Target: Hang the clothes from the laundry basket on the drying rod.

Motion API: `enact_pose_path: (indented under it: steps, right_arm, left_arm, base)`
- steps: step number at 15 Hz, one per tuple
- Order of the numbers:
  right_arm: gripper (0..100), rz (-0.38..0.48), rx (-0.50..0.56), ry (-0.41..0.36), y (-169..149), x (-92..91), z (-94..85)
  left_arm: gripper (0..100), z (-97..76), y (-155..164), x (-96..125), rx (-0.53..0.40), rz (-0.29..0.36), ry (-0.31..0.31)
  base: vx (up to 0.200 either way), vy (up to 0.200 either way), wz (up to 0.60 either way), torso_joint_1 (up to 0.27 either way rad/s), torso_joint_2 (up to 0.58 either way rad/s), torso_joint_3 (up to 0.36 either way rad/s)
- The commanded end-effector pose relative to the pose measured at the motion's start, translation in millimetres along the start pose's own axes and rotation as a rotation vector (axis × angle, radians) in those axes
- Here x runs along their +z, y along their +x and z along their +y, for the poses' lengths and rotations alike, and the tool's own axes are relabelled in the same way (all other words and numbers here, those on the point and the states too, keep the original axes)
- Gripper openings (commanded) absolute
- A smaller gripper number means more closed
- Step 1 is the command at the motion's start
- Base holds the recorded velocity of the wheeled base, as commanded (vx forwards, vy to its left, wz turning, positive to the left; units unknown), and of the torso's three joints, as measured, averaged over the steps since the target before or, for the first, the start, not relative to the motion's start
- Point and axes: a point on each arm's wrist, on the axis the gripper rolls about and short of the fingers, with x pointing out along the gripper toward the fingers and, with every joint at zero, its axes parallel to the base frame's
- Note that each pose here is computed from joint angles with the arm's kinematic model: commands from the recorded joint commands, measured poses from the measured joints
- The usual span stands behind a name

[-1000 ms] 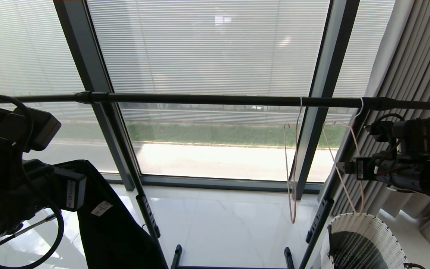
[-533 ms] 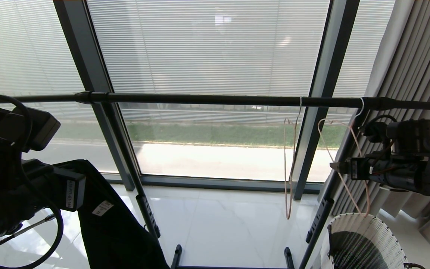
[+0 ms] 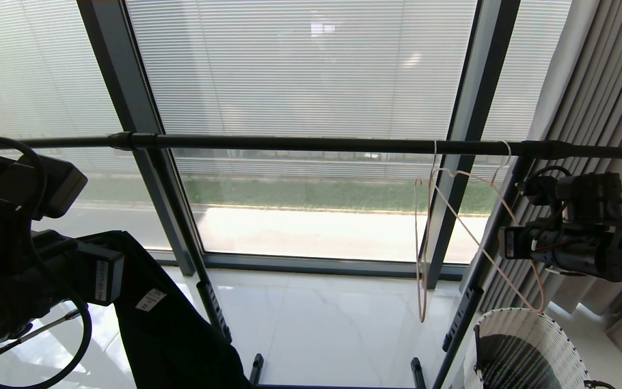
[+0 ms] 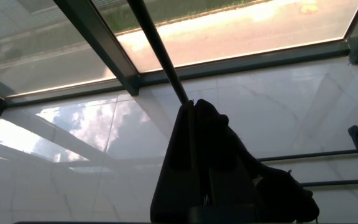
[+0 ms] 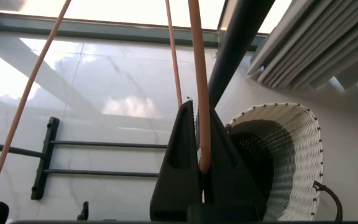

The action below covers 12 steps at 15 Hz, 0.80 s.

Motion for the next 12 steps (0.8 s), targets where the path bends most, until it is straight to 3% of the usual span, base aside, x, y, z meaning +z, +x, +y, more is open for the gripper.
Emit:
enact_pose_path:
  steps: [1, 6, 12]
  right_arm:
    - [0, -0.006, 0.001, 0.0, -1, 1.0, 0.0]
    - [0, -0.048, 0.009, 0.005, -14, 9.1, 0.6]
    - [0, -0.175, 0.038, 0.022, -47, 28.6, 1.1]
  left_arm:
    - [0, 0.1, 0, 0, 0.001, -0.001, 0.0]
    - [0, 0.2, 0, 0, 0.001, -0.002, -0.001]
    - [0, 1.3, -3, 0, 0.003, -0.01, -0.004]
  base:
    - [0.0, 0.0, 0.0, 0.0, 0.0, 0.0]
    - [0.0, 0.0, 0.0, 0.0, 0.0, 0.0]
    - [0.0, 0.0, 0.0, 0.0, 0.0, 0.0]
